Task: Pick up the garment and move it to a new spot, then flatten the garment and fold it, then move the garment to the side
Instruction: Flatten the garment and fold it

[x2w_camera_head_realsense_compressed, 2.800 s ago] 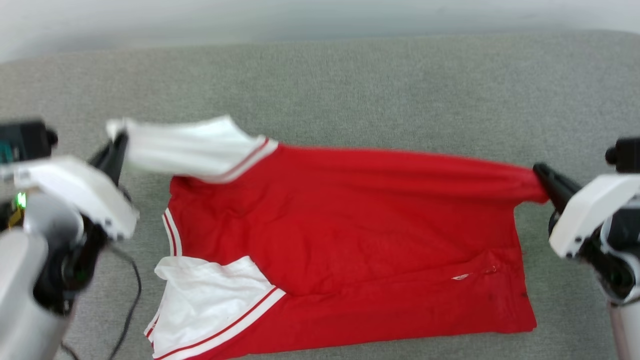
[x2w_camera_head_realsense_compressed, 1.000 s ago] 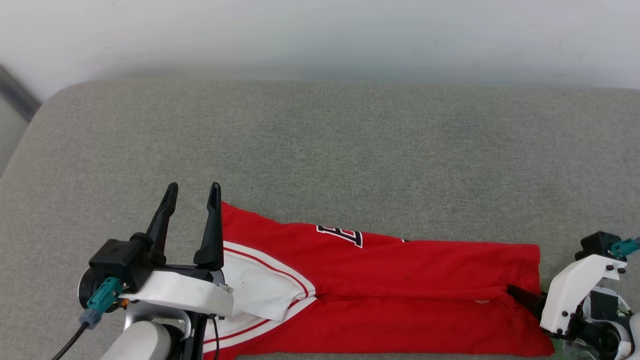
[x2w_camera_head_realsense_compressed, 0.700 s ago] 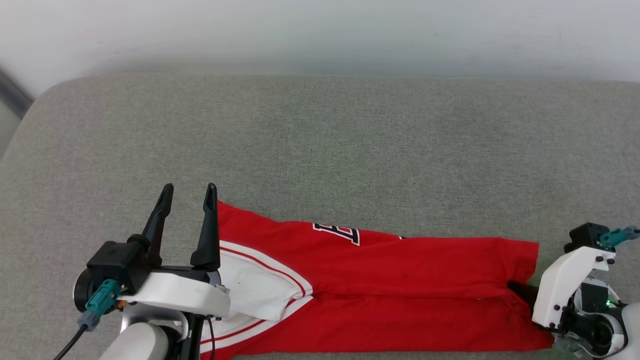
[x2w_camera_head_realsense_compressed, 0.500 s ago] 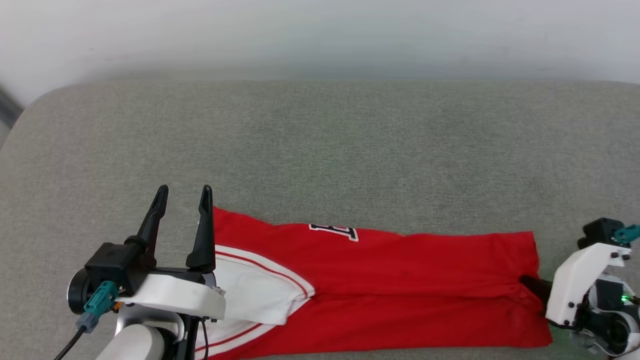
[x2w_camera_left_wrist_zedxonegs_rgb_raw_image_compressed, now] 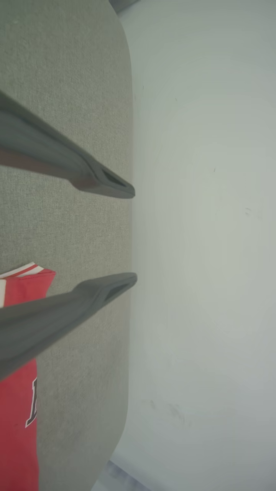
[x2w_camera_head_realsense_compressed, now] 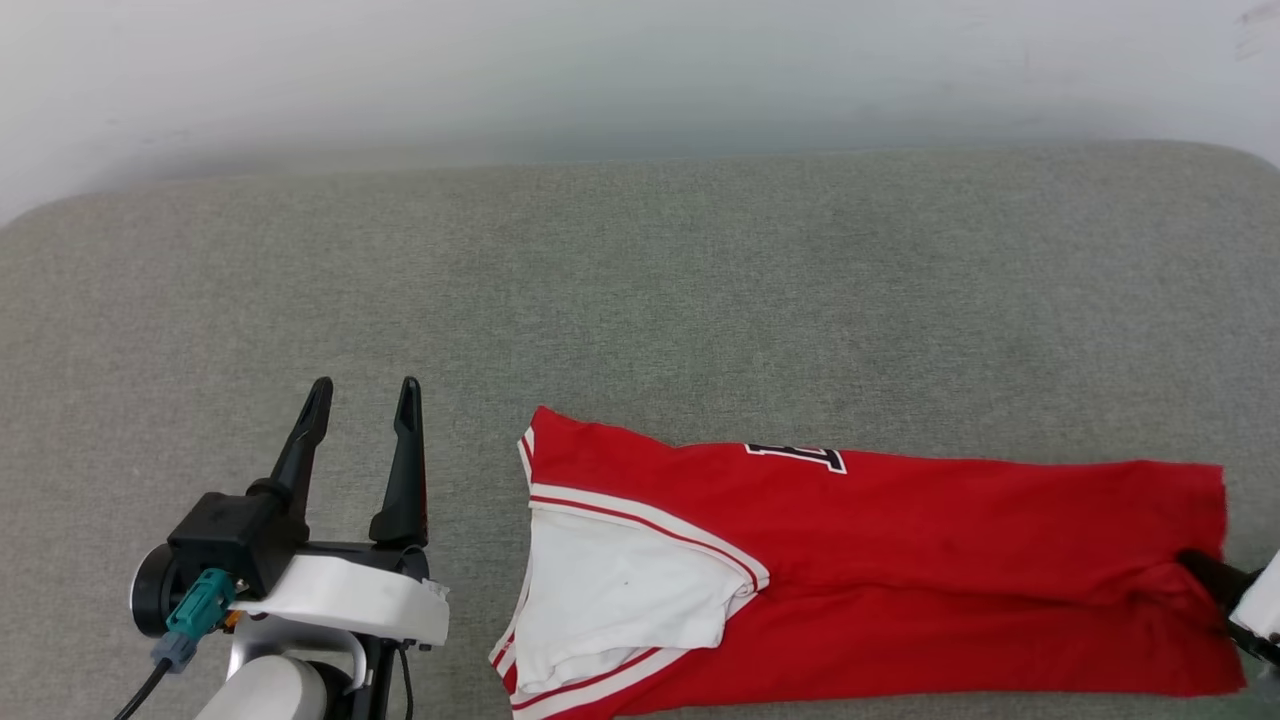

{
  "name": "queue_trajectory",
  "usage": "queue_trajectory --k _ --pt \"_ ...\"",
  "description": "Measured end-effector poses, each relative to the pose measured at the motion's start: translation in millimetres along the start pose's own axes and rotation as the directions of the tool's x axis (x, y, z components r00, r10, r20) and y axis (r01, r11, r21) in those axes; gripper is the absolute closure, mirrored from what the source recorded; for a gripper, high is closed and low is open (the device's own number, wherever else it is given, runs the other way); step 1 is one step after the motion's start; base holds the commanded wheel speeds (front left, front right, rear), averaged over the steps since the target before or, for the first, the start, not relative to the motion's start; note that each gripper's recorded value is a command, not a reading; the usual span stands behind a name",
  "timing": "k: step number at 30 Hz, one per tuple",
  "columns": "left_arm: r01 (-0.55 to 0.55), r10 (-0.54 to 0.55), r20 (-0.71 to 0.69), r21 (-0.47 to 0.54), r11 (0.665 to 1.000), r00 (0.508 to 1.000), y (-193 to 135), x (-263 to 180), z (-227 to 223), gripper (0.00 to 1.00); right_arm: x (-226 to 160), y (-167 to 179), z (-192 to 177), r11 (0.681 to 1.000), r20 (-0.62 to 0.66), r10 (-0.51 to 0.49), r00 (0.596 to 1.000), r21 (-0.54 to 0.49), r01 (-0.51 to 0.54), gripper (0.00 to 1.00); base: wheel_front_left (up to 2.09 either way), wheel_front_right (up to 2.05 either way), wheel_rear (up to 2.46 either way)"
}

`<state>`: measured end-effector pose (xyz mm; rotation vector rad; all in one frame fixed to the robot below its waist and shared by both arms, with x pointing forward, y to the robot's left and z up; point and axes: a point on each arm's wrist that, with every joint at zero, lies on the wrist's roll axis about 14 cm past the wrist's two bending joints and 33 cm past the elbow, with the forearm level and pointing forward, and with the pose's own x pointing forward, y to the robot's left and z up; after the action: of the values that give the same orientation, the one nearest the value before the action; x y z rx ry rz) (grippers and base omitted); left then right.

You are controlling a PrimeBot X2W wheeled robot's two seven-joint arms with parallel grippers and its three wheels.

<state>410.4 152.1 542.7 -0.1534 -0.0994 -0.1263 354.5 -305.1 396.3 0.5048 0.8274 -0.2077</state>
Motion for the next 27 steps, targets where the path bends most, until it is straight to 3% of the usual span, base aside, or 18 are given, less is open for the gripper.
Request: queue_trajectory --k 4,8,12,16,20,24,27 --pt "0.007 -0.007 -0.002 0.001 1.0 1.0 -2.6 0.9 -0.5 0.0 -0.9 37.7 -24.3 0.971 -0.102 0.178 0.979 0.18 -0.158 1.0 0.0 0.0 0.0" --pt "0.005 -0.005 -0.01 0.0 1.0 1.0 -2.2 0.6 -2.0 0.0 -9.8 88.9 -42.2 0.883 -0.18 0.413 0.893 0.319 -0.344 1.0 0.0 0.0 0.0" --pt "0.0 0.0 -0.016 0.001 1.0 1.0 -0.4 -0.5 -3.0 0.0 -19.3 121.8 -49.8 0.773 -0.21 0.589 0.781 0.428 -0.468 1.0 0.0 0.0 0.0" --pt "0.001 -0.001 -0.017 0.001 1.0 1.0 0.3 -2.0 -2.2 0.0 -25.0 174.3 -57.3 0.61 -0.199 0.763 0.615 0.535 -0.584 1.0 0.0 0.0 0.0" --pt "-0.013 0.013 -0.018 0.003 1.0 1.0 4.5 -4.8 -1.2 0.0 -30.9 225.0 -65.7 0.515 -0.211 0.846 0.489 0.564 -0.646 1.0 0.0 0.0 0.0" --pt "-0.028 0.028 -0.017 0.0 1.0 0.999 8.6 -8.0 0.0 0.0 -32.9 267.2 -81.3 0.478 -0.244 0.875 0.418 0.566 -0.671 1.0 0.0 0.0 0.0" --pt "-0.046 0.046 -0.02 -0.002 0.999 0.999 13.6 -9.9 -1.2 0.0 -32.4 293.8 -97.4 0.48 -0.284 0.877 0.388 0.551 -0.682 1.0 0.0 0.0 0.0"
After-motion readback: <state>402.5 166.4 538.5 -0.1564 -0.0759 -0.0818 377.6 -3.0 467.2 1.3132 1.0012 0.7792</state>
